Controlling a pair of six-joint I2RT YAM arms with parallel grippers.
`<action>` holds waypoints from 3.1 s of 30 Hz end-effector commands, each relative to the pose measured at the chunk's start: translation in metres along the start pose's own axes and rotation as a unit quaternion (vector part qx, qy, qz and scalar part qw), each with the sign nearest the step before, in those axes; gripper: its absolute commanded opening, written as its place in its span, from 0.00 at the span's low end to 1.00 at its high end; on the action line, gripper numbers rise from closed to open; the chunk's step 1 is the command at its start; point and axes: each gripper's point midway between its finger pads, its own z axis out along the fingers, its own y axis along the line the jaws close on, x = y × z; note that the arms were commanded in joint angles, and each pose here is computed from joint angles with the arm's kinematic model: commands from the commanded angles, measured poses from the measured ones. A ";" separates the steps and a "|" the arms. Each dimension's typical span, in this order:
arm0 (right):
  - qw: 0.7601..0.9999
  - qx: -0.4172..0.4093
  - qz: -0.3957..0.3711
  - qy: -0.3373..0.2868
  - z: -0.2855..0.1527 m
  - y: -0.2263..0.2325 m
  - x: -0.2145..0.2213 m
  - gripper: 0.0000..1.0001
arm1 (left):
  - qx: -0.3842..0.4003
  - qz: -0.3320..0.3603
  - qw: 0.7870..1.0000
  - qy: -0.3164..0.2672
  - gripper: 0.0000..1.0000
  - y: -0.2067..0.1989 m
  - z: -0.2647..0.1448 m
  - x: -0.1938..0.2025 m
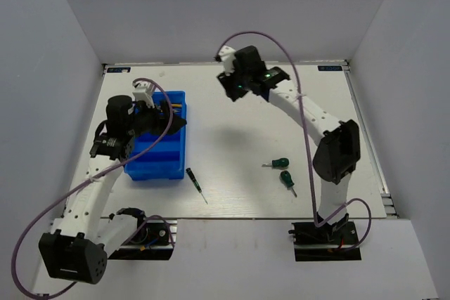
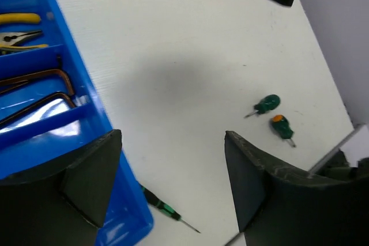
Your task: Sort the tools into containers
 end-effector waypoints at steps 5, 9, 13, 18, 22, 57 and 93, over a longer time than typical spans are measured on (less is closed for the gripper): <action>0.964 -0.029 0.175 0.199 -0.086 -0.030 0.127 0.25 | -0.025 -0.056 0.991 0.118 0.73 -0.028 0.023 0.046; 0.962 -0.041 0.208 0.171 -0.111 -0.025 0.132 0.35 | -0.026 -0.018 0.986 0.167 0.73 -0.056 0.055 0.076; 0.945 -0.034 0.234 0.224 -0.122 -0.011 0.179 0.64 | -0.071 0.056 0.976 0.199 0.74 -0.087 0.075 0.096; 0.938 -0.003 0.252 0.237 -0.144 -0.012 0.208 0.62 | -0.187 0.034 0.957 0.217 0.84 -0.080 0.060 0.136; 0.933 -0.005 0.280 0.228 -0.146 -0.008 0.226 0.62 | -0.265 -0.013 0.943 0.203 0.87 -0.068 0.036 0.162; 0.899 -0.056 0.398 0.173 -0.148 -0.013 0.245 0.62 | -0.515 -0.123 0.848 0.039 0.49 -0.009 0.001 0.228; 0.882 -0.080 0.441 0.143 -0.154 -0.018 0.243 0.62 | -0.496 -0.124 0.857 0.063 0.32 0.015 0.026 0.279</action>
